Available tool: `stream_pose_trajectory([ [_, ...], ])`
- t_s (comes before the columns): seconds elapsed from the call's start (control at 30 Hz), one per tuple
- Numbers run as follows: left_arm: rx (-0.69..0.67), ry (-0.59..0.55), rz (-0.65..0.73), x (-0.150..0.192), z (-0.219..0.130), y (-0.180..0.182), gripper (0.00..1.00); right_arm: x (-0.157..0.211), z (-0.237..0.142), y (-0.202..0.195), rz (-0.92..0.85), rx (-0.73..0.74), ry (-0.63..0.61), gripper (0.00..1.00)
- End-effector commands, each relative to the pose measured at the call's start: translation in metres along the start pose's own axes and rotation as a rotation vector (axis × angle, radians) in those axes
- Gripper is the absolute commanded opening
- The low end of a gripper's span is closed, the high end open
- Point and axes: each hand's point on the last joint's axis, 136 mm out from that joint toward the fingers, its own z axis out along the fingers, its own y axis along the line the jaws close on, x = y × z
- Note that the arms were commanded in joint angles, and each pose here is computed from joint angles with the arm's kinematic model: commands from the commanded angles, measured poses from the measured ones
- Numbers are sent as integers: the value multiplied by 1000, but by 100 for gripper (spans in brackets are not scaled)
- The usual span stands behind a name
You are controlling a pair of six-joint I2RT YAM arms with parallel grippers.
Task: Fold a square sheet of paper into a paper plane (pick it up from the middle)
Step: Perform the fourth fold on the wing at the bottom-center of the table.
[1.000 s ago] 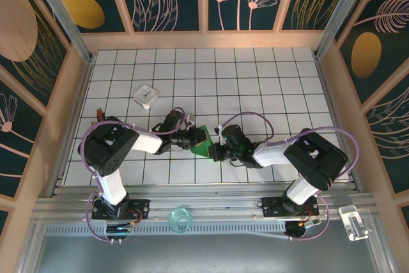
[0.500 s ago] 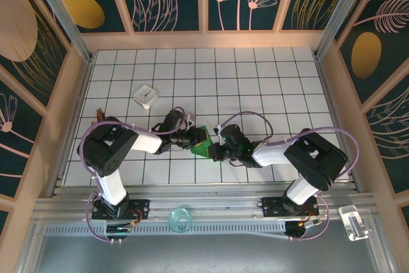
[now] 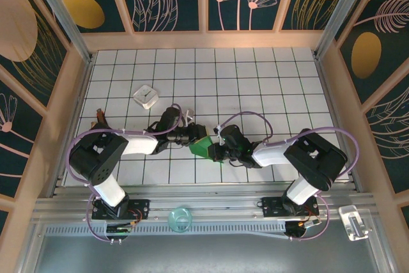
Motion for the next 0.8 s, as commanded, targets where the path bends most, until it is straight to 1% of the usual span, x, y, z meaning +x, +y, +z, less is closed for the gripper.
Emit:
stream_pose_trajectory([
  [0.0,-23,26,-15,7,0,12,24,34,2,-28,25,109,103,10],
  [0.1,-41,40,-27,12,-1,19,24,34,2,-29,27,114,104,10],
  [0.27,-44,19,-23,13,-10,19,24,34,2,-29,28,112,106,10],
  [0.37,-48,27,-36,17,-11,22,24,34,3,-29,24,114,107,10],
  [0.67,-77,53,-39,15,1,29,24,35,3,-30,27,115,109,8],
  [0.7,-96,63,-57,16,5,38,24,35,2,-29,26,113,108,8],
  [0.77,-103,62,-69,14,7,41,24,36,2,-30,26,117,112,8],
])
